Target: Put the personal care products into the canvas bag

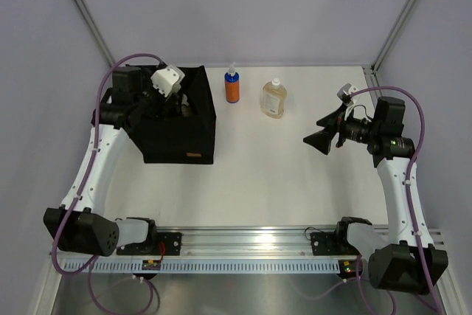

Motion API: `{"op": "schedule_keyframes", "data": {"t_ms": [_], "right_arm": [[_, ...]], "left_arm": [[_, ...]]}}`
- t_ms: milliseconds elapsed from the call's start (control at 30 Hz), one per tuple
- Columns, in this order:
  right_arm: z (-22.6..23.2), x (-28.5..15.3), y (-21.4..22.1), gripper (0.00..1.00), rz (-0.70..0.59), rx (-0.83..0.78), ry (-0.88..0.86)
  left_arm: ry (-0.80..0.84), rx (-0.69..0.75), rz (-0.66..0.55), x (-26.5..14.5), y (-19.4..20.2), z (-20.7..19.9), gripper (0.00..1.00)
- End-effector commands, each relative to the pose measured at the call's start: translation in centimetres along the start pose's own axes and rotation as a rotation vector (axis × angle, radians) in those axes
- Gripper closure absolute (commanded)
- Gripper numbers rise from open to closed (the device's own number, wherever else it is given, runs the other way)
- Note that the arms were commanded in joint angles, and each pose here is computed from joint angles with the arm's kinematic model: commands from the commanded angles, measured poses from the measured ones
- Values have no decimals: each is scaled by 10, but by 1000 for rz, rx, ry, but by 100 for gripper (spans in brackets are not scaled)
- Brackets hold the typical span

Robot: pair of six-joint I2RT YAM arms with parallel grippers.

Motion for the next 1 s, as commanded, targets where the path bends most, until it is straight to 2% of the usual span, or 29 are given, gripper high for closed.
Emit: {"op": "schedule_keyframes", "data": {"t_ms": [0, 67, 100, 200, 233, 267, 333, 500, 700, 733, 767, 833, 867, 933, 967], "right_arm": [[1, 0, -2, 0, -18, -21, -28], [0, 1, 0, 0, -12, -12, -36], [0, 1, 0, 1, -10, -10, -37], [-1, 1, 2, 0, -4, -8, -34], [-2, 2, 3, 0, -2, -7, -34], [-2, 2, 3, 0, -1, -7, -34], [-2, 2, 4, 0, 2, -3, -35], [-4, 4, 7, 0, 9, 5, -41], [-14, 7, 12, 1, 25, 43, 5], [-20, 10, 12, 0, 33, 67, 33], [-29, 10, 8, 0, 52, 95, 106], [-45, 21, 7, 1, 128, 79, 257], [-49, 26, -1, 0, 139, 42, 296], [-53, 55, -7, 1, 190, -37, 380], [-55, 65, -13, 0, 175, -61, 391]], "left_arm": [[-25, 72, -209, -5, -23, 7, 84], [-45, 49, -211, -3, -18, 7, 58], [-41, 43, -203, -1, -14, 5, 49], [-48, 19, -205, -1, -13, 5, 40], [-63, 10, -211, -2, -15, 7, 12], [-66, -4, -217, -3, -18, 8, 4], [-71, -9, -238, -8, -26, 10, 1], [-80, -39, -298, -22, -44, 15, 1], [-88, -114, -451, -57, -74, 16, 1], [-93, -143, -492, -65, -81, 16, 1], [-79, -238, -532, -76, -87, 13, 1], [-77, -357, -593, -92, -97, 12, 1], [-46, -464, -623, -104, -100, 6, 1], [45, -520, -618, -112, -98, -9, 1], [89, -550, -616, -116, -95, -16, 1]]}}
Point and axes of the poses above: each gripper's point midway between its finger pads, its own x axis out along the fingers, its own z axis along the line the jaws close on, y = z × x, the point moved 6 cm from there along -x, back along the fingers, and after that the axes turned 6 degrees about -x, right-handed, at the moved point
